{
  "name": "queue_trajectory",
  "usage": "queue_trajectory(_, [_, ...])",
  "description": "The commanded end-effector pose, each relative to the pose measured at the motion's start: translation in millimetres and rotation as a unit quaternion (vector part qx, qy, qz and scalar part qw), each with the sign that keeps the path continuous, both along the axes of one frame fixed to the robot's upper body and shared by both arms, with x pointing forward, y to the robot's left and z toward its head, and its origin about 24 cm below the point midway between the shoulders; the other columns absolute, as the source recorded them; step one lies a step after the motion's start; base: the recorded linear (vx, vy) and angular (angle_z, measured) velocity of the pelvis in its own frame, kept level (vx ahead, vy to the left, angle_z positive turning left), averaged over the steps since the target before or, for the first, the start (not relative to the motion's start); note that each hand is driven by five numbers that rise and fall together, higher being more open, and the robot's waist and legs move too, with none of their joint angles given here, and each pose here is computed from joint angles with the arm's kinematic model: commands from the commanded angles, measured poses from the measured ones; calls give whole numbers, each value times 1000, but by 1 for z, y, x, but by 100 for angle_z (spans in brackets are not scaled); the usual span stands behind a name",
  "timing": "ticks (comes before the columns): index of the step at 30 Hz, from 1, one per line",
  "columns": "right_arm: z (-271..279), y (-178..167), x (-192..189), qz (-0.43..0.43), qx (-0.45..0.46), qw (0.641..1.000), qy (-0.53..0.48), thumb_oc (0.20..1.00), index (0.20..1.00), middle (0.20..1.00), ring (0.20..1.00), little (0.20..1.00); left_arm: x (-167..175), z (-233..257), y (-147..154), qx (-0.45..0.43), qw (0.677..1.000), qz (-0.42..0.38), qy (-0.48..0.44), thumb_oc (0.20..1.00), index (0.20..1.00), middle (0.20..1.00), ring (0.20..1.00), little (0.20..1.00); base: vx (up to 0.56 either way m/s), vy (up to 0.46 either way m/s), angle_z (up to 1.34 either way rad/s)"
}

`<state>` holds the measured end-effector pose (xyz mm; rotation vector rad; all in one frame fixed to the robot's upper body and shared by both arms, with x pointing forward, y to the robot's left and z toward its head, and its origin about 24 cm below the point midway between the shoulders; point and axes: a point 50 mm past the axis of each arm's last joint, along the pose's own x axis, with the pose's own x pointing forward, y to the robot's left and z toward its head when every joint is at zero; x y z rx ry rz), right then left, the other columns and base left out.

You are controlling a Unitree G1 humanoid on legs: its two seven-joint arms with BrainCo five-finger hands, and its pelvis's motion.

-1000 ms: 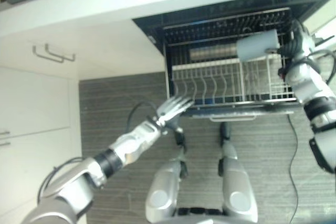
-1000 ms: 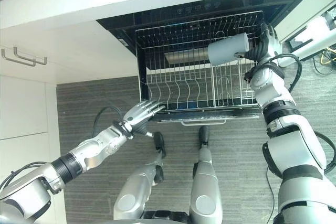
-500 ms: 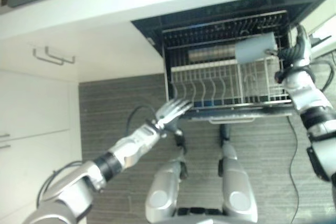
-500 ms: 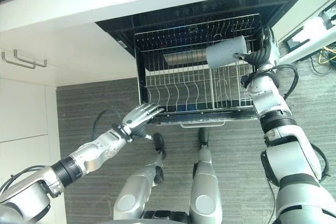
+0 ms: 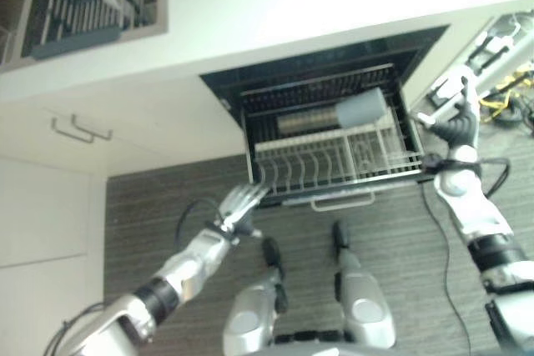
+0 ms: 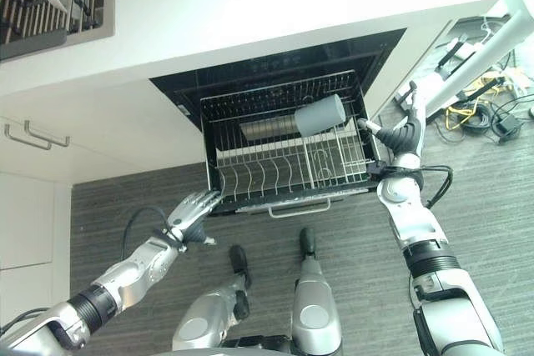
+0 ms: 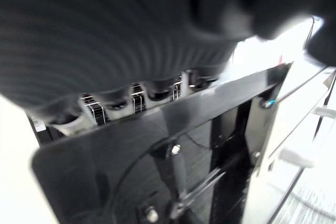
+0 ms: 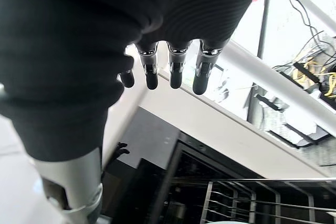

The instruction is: Place the dishes in the dishwasher.

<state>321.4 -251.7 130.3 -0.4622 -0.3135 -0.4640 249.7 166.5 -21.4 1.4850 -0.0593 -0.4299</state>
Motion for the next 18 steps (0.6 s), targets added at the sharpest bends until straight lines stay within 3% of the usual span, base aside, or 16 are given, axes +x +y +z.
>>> queue_trajectory(1, [19,1,-8,33,6,997,-75,1000,1000,1000,1000,1000,-34,-28,2,-23,999,-2,30,1000,1000,1000,1000,1000,235,19,-1])
queue_trajectory(4, [1,12,-32,102,35,991,-81,1000,1000,1000,1000,1000,-42,-24,8,-108,993,39,0,1000,1000,1000,1000,1000,190,23,0])
queue_trajectory(5, [-7,21,-43,180,83,977,-80,1000,1000,1000,1000,1000,-44,-19,13,-176,981,75,-19,1000,1000,1000,1000,1000,211,31,2])
queue_trajectory(8, [-17,28,-55,243,155,954,-83,1000,1000,1000,1000,1000,-45,-14,20,-259,958,121,-31,1000,1000,1000,1000,1000,86,7,2])
queue_trajectory(11, [-33,33,-68,270,187,941,-84,1000,1000,1000,1000,1000,-44,-6,28,-426,882,194,-56,1000,1000,1000,1000,1000,54,17,6])
queue_trajectory(13, [-39,32,-72,265,196,941,-81,1000,1000,1000,1000,1000,-40,7,31,-503,836,198,-92,1000,1000,1000,1000,1000,18,20,14])
queue_trajectory(18, [-53,22,-77,236,230,942,-67,1000,1000,1000,1000,1000,-35,19,51,-578,765,249,-138,1000,1000,1000,1000,1000,13,31,10])
